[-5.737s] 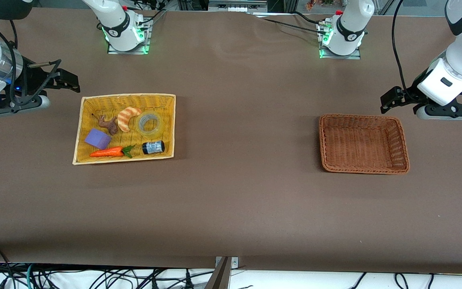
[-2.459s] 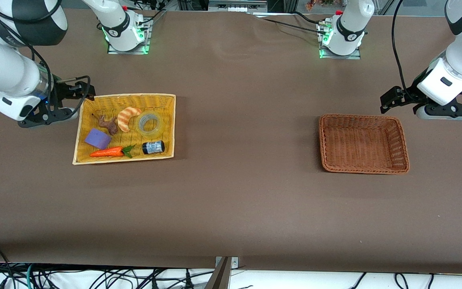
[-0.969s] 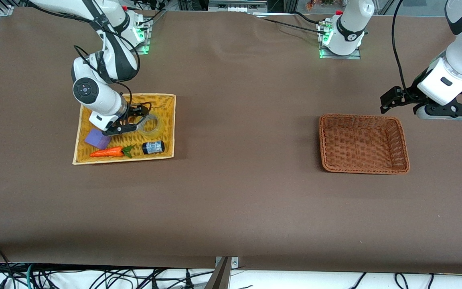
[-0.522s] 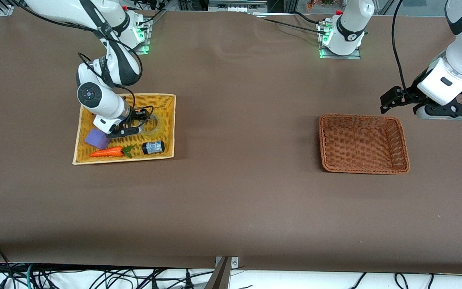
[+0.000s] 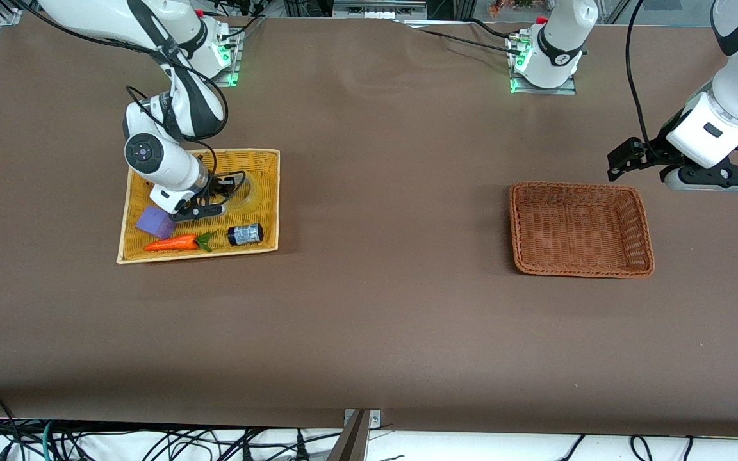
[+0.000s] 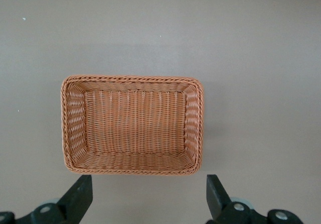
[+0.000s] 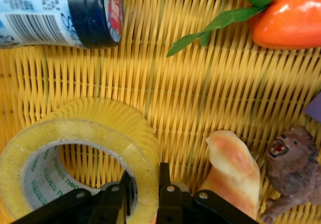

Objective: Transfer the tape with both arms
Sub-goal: 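Close the right gripper on the rim of the tape roll, then lift the tape roll and carry it toward the brown basket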

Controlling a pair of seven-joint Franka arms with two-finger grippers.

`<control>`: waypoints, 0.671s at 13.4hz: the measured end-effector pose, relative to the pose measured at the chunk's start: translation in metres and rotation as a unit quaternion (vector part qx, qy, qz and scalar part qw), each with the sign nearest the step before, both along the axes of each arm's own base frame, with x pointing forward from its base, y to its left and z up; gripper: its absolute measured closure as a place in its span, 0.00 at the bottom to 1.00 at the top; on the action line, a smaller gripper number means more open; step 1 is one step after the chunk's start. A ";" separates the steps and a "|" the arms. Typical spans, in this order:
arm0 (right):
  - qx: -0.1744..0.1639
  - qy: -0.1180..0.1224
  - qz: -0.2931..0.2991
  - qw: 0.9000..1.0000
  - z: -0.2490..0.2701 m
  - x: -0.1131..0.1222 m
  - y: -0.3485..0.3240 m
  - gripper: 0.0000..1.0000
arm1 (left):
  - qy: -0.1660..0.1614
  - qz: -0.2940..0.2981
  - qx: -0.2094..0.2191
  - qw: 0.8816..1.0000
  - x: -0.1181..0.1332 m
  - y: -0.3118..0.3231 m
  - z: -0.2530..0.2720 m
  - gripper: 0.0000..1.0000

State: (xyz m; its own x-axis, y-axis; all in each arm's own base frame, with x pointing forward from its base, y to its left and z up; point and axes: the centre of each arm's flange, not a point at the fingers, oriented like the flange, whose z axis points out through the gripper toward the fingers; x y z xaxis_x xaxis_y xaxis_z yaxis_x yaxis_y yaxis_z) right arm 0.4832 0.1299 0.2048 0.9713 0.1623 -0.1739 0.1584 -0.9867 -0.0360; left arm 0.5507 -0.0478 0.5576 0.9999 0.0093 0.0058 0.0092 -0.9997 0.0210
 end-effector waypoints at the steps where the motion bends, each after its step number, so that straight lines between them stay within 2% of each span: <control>1: 0.000 0.000 0.000 1.000 0.003 0.002 0.000 0.78 | 0.000 0.000 0.000 1.000 0.000 0.000 0.000 0.00; 3: -0.006 0.011 0.000 1.000 0.018 0.013 0.001 0.78 | 0.000 0.000 0.000 1.000 0.000 0.000 0.000 0.00; 6: -0.013 0.033 0.000 0.999 0.071 0.046 0.008 0.78 | 0.000 0.000 0.000 1.000 0.000 0.000 0.000 0.00; 9: 0.012 0.035 -0.027 0.999 0.103 0.054 0.054 0.78 | 0.000 0.000 0.000 1.000 0.000 0.000 0.000 0.00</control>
State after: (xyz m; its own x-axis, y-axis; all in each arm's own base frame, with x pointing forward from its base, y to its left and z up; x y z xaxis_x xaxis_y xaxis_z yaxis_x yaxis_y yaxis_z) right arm 0.5372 0.1836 0.3083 0.9645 0.1148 -0.2380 0.1011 -0.9925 -0.0691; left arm 0.5507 -0.0478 0.5576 0.9999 0.0093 0.0058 0.0091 -0.9997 0.0210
